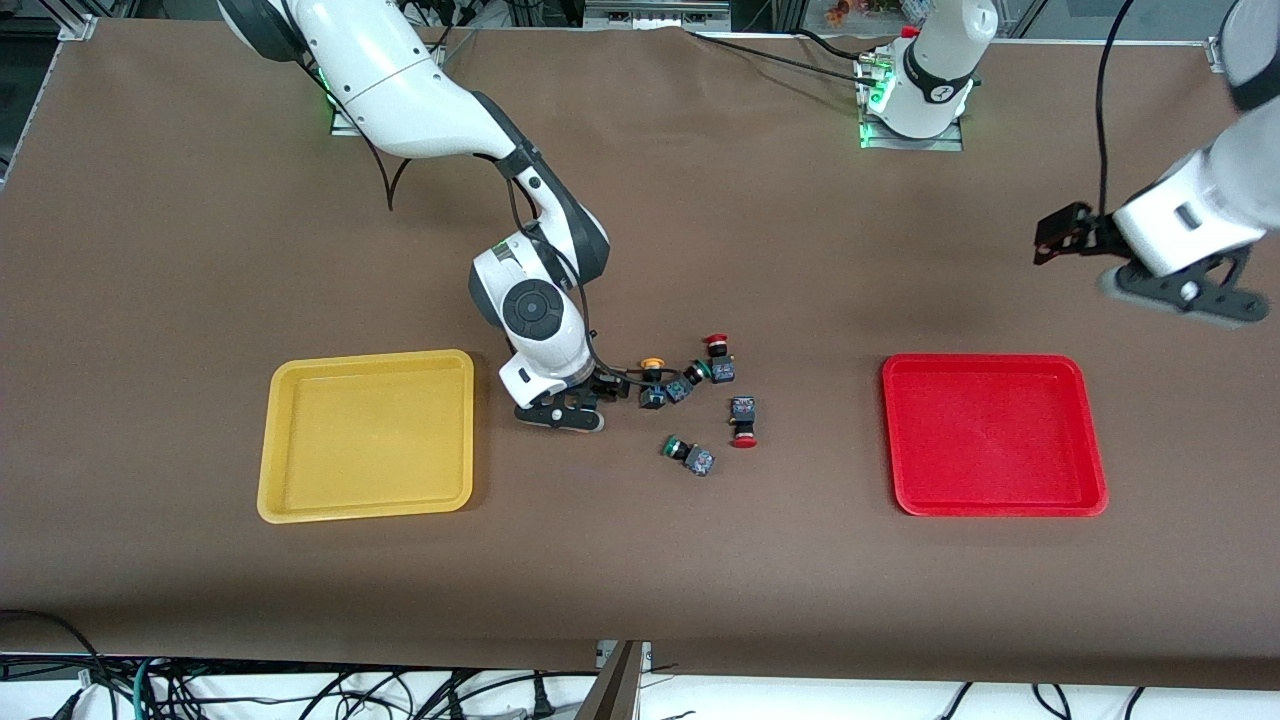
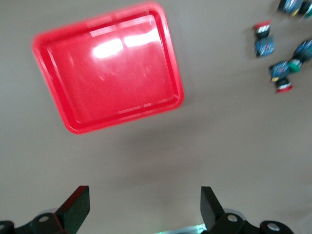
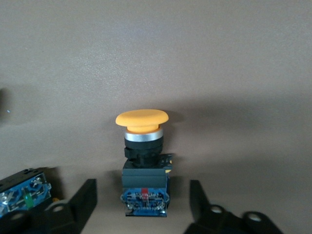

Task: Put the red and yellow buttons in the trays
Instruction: 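Carry the orange button to the yellow tray while the left gripper grasps a red button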

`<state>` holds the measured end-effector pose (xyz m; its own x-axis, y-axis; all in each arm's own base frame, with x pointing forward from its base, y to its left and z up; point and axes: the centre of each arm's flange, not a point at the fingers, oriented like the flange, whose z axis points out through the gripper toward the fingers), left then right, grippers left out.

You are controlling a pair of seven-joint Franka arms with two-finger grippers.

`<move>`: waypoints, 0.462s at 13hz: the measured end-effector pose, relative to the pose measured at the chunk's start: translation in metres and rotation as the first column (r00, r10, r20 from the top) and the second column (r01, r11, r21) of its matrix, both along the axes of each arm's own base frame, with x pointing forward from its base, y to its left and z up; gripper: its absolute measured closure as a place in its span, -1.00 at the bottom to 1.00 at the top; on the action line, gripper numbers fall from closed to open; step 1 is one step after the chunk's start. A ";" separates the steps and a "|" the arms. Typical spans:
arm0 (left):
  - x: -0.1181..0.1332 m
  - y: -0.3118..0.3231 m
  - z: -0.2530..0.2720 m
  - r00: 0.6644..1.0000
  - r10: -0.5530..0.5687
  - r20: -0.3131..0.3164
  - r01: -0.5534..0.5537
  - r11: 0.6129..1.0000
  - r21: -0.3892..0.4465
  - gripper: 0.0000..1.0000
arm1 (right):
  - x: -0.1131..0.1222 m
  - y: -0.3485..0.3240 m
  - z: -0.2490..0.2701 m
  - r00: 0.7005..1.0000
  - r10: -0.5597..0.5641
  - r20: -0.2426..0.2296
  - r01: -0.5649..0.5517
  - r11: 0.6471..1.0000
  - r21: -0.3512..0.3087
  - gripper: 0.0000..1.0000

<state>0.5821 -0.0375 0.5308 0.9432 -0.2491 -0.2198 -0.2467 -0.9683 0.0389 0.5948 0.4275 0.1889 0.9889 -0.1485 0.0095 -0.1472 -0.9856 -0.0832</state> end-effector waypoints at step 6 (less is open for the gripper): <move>0.053 -0.105 -0.133 0.993 0.116 0.039 -0.116 0.993 0.011 -1.00 | 0.011 -0.008 0.009 0.999 0.038 0.029 -0.038 0.999 -0.003 0.19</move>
<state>0.6353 -0.1426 0.3979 0.9733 -0.1349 -0.1859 -0.1337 -0.9908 0.0191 0.6060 0.4199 0.1981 0.9931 -0.1109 0.0382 -0.1074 -0.9906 -0.0844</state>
